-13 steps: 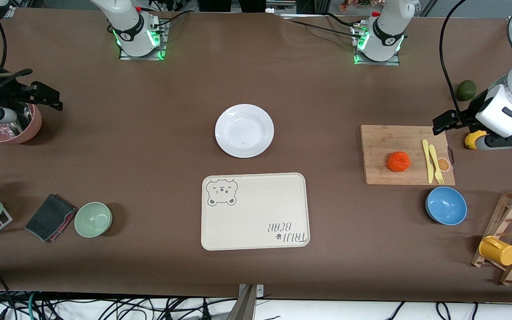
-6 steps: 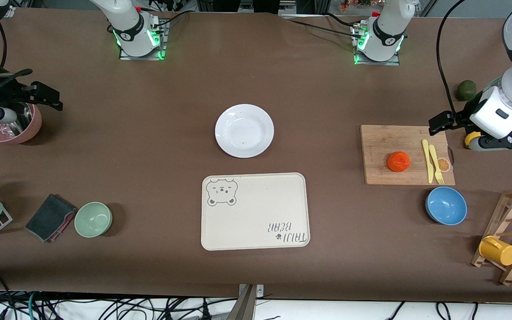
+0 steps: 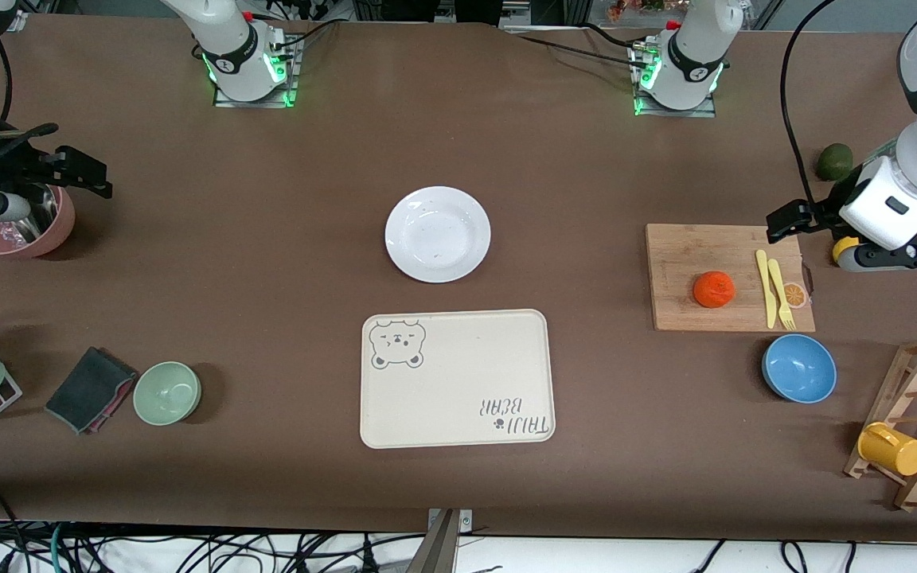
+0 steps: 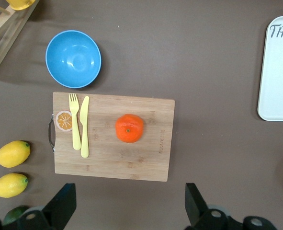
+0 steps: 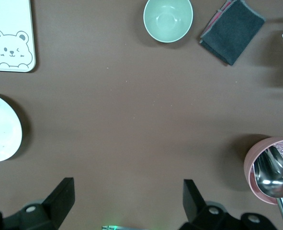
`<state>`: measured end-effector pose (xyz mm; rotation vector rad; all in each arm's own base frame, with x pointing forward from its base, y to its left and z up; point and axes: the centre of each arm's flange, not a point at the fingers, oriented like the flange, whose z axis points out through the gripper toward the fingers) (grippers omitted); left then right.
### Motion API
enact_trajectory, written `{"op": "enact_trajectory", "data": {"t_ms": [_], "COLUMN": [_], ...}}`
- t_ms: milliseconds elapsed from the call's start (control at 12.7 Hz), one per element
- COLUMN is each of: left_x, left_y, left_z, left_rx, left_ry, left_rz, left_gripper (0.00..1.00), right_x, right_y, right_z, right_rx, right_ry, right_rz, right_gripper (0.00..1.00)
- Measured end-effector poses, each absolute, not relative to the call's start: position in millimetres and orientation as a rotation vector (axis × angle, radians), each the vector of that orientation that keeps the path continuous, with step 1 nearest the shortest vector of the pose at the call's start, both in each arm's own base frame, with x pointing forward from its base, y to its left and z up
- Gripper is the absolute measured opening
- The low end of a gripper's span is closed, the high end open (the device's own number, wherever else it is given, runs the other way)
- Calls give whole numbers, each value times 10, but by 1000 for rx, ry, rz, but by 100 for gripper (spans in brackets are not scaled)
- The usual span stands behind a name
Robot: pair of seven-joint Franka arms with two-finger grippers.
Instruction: Place orange and plate with both arms
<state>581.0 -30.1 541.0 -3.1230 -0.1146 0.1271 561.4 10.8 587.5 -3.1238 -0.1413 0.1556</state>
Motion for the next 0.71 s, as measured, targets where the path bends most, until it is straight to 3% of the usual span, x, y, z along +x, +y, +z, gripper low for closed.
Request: {"op": "enact_trajectory", "data": {"t_ms": [710], "left_x": [5818], "left_y": [-303], "left_z": [5388], "left_rx": [-3123], "left_ry": [-114], "left_rz": [133], "left_gripper": [100], "right_x": [5614], "right_y": [108], "right_z": [5875], "right_rx": [-3124], "right_ry": [-141], "right_rz": [156], "right_gripper": [100]}}
